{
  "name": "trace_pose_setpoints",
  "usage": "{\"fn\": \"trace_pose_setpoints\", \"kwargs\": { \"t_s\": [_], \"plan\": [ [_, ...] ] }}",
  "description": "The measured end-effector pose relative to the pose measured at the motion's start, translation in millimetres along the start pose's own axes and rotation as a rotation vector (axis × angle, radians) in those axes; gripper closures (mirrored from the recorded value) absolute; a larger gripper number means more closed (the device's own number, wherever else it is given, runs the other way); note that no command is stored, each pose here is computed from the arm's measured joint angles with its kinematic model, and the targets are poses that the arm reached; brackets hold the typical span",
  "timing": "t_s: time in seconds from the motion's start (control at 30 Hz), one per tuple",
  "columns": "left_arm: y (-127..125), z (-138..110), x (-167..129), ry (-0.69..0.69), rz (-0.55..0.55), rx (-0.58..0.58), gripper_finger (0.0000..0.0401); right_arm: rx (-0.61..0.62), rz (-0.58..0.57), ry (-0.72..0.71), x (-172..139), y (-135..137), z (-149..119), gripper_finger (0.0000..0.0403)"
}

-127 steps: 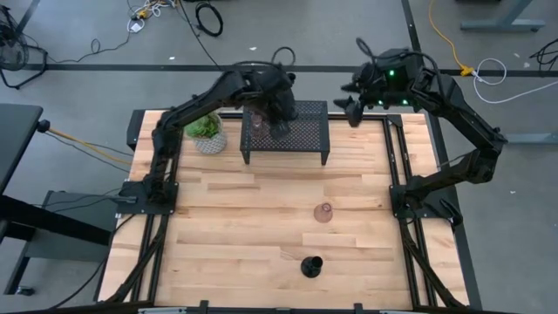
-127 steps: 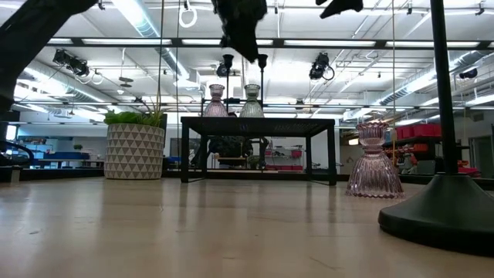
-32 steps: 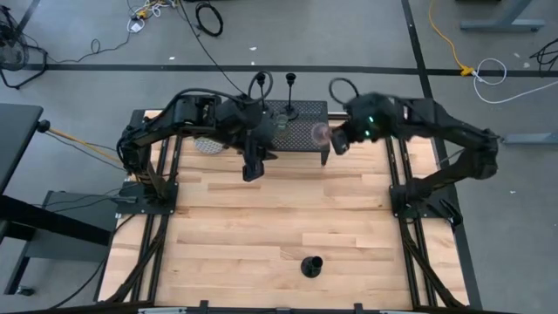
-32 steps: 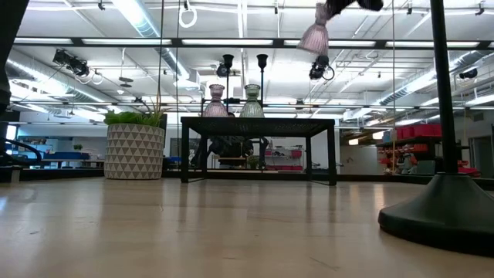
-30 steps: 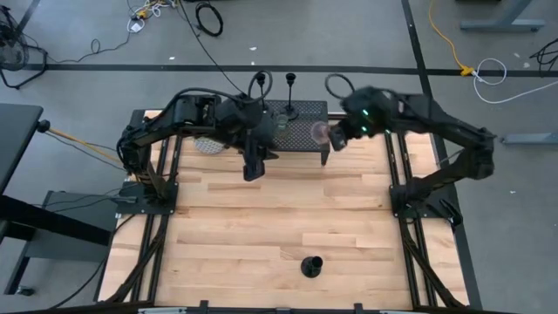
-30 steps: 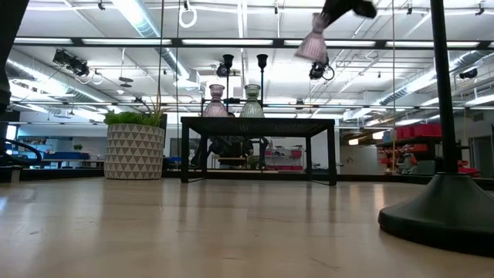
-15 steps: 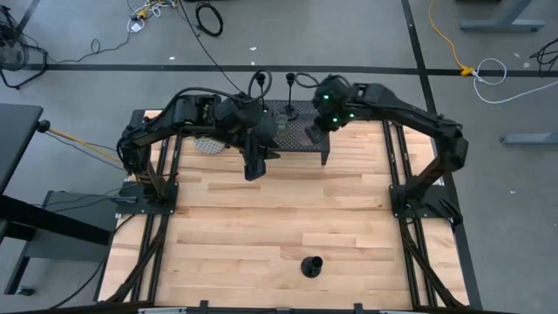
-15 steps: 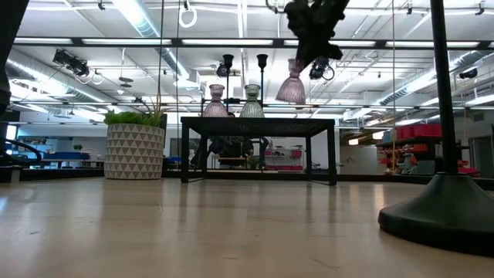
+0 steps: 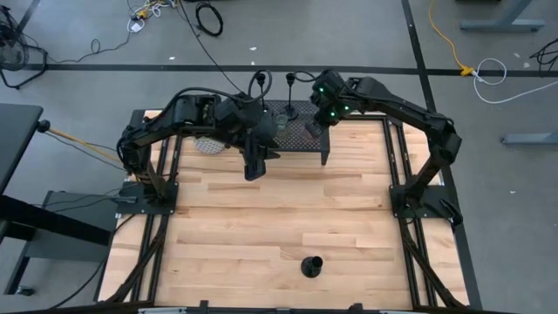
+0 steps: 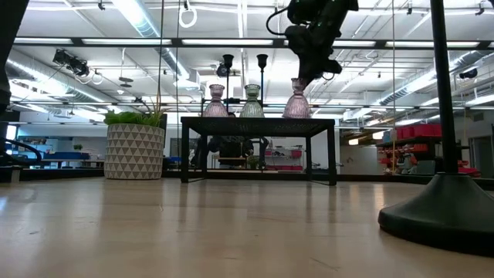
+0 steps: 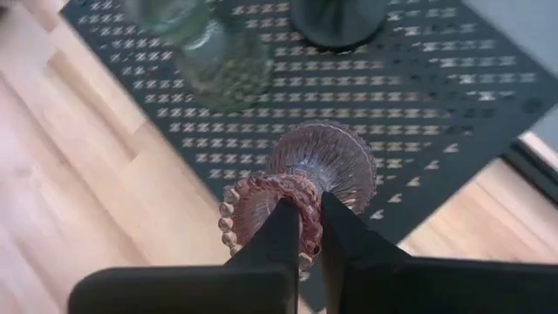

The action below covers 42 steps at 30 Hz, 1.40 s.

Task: Pick & Place candle stick holders
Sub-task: Put the pink glass candle holder on the shelf aligned with the other glass candle holders

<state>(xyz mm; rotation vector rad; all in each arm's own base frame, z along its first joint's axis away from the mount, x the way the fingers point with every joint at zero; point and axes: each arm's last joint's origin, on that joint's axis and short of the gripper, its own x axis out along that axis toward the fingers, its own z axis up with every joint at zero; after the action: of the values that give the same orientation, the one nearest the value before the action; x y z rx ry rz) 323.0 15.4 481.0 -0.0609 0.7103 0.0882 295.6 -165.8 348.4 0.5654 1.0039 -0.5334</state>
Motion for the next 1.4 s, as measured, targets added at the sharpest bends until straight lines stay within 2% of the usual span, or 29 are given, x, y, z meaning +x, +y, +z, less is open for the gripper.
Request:
{"fn": "trace_pose_setpoints", "kwargs": {
  "t_s": [0.3, 0.9, 1.3, 1.4],
  "plan": [
    [0.7, 0.0, 0.0, 0.000, 0.002, -0.001, 0.0282, -0.009, 0.005, -0.001, -0.5, -5.8, 1.6, 0.0359],
    [1.7, 0.2, 0.0, -0.002, 0.019, -0.003, 0.0282, -0.050, -0.022, -0.008, -0.7, -6.6, 1.9, 0.0347],
    [1.8, 0.4, 0.0, -0.005, 0.021, -0.005, 0.0282, -0.055, -0.024, -0.031, -1.0, -6.2, 3.9, 0.0258],
    [1.7, 1.9, 0.0, -0.019, 0.021, -0.005, 0.0282, -0.054, -0.076, -0.052, -1.2, -7.6, 5.1, 0.0244]
  ]
}}
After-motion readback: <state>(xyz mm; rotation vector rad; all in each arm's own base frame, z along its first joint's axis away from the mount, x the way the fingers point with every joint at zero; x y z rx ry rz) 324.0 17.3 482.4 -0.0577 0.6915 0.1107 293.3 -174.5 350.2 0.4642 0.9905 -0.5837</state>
